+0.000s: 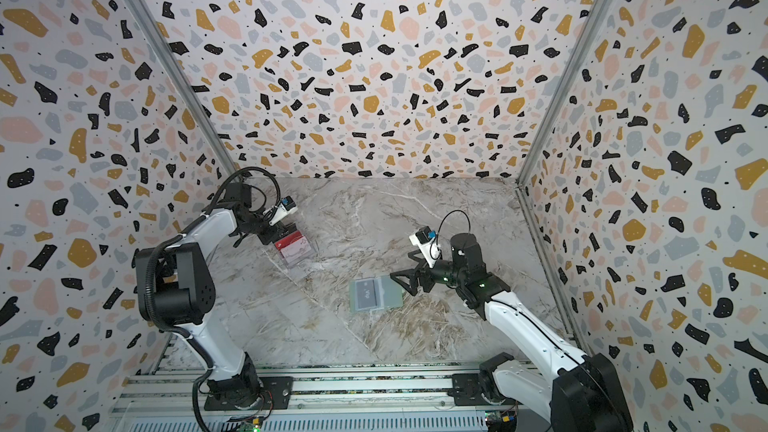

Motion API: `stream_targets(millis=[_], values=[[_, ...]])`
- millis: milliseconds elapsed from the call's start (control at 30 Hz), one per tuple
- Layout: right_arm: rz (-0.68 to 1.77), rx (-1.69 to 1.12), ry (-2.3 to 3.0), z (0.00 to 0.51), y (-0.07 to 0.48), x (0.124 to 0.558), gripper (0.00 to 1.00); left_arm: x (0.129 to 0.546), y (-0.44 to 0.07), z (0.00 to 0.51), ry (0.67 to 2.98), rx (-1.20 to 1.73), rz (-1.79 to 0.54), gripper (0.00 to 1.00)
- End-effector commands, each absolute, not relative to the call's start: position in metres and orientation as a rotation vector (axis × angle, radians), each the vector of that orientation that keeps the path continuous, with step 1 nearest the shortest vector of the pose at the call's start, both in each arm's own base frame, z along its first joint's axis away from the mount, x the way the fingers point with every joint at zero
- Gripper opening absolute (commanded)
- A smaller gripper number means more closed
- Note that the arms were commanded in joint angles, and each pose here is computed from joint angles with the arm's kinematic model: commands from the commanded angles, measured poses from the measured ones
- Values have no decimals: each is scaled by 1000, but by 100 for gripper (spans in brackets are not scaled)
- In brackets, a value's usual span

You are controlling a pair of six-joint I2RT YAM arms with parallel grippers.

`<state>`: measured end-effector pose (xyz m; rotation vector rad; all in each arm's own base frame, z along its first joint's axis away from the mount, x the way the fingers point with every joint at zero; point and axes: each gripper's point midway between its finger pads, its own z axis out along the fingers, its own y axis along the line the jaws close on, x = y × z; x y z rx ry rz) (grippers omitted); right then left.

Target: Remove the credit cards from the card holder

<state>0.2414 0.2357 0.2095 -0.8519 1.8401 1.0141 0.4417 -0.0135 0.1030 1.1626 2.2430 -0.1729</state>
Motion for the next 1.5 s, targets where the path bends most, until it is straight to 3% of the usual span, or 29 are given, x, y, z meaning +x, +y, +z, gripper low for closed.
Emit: stream_targets(millis=[0, 433, 767, 1467], values=[[1004, -839, 1789, 223, 233, 241, 99, 435, -15, 93, 2264, 1168, -238, 0], [1004, -836, 1788, 223, 233, 240, 99, 436, -17, 85, 2288, 1157, -278, 4], [1001, -834, 1788, 223, 233, 241, 99, 436, -20, 87, 2284, 1150, -307, 14], [996, -832, 1789, 223, 233, 242, 99, 456, -4, 99, 2293, 1022, -161, 16]])
